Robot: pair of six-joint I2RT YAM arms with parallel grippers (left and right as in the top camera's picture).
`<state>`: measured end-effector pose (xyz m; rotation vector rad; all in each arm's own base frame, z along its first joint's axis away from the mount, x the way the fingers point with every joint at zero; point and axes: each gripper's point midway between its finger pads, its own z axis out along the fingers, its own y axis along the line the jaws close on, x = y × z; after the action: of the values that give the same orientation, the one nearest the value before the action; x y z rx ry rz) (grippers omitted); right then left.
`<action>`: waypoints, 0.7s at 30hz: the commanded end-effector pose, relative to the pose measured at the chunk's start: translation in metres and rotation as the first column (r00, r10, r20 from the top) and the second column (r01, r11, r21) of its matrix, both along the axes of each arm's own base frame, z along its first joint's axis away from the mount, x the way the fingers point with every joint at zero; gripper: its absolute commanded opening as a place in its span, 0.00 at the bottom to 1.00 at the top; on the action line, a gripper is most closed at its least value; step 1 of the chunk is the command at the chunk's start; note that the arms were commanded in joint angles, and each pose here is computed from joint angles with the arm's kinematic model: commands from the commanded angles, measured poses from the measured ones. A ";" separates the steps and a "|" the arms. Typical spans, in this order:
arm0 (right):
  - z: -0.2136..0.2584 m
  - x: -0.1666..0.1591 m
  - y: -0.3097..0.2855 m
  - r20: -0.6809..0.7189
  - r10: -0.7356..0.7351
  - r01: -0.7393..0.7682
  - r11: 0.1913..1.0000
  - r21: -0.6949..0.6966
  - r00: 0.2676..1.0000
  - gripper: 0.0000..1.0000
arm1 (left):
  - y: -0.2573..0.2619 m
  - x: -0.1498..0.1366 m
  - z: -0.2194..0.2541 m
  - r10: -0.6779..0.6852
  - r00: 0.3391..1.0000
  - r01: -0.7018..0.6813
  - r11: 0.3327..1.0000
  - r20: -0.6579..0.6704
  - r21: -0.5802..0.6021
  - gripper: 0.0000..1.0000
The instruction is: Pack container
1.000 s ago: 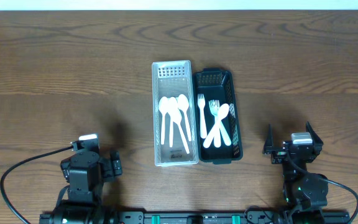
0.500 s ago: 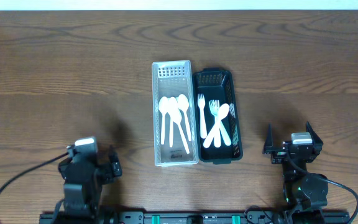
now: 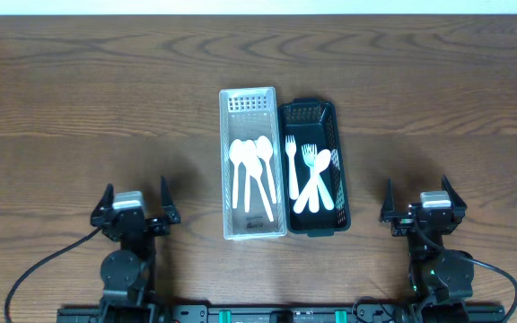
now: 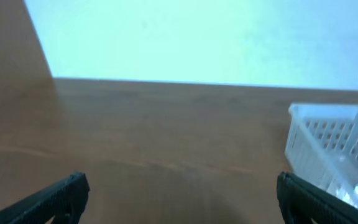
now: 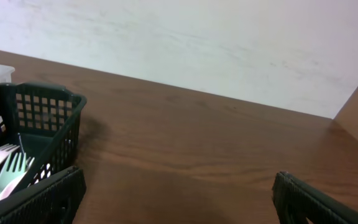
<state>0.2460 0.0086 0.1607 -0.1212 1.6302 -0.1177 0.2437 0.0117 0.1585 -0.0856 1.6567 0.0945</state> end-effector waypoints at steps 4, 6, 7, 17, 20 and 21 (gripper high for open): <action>0.000 0.000 0.002 0.003 0.013 -0.013 1.000 -0.013 1.000 0.99 | 0.001 -0.001 -0.018 0.003 0.998 -0.001 0.999 -0.056 0.036 0.98; 0.000 0.000 0.002 0.003 0.013 -0.013 1.000 -0.013 1.000 0.99 | 0.001 -0.001 -0.018 0.004 0.998 -0.002 0.999 -0.055 0.036 0.98; 0.000 0.000 0.002 0.003 0.013 -0.013 1.000 -0.013 1.000 0.99 | 0.002 -0.001 -0.018 0.004 0.998 -0.002 0.999 -0.055 0.036 0.98; 0.000 0.000 0.002 0.003 0.013 -0.013 1.000 -0.012 1.000 0.99 | 0.011 -0.002 -0.019 0.042 0.997 -0.040 0.999 -0.058 0.037 0.98; 0.000 0.000 0.002 0.003 0.012 -0.012 1.000 -0.012 1.000 0.99 | 0.011 -0.002 -0.019 0.042 0.997 -0.040 0.999 -0.058 0.037 0.98; 0.000 0.000 0.002 0.003 0.013 -0.013 1.000 -0.012 1.000 0.99 | 0.011 -0.002 -0.019 0.042 0.997 -0.040 0.999 -0.058 0.037 0.98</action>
<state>0.2460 0.0085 0.1610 -0.1207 1.6288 -0.1180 0.2428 0.0205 0.1580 -0.0972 1.6601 0.1378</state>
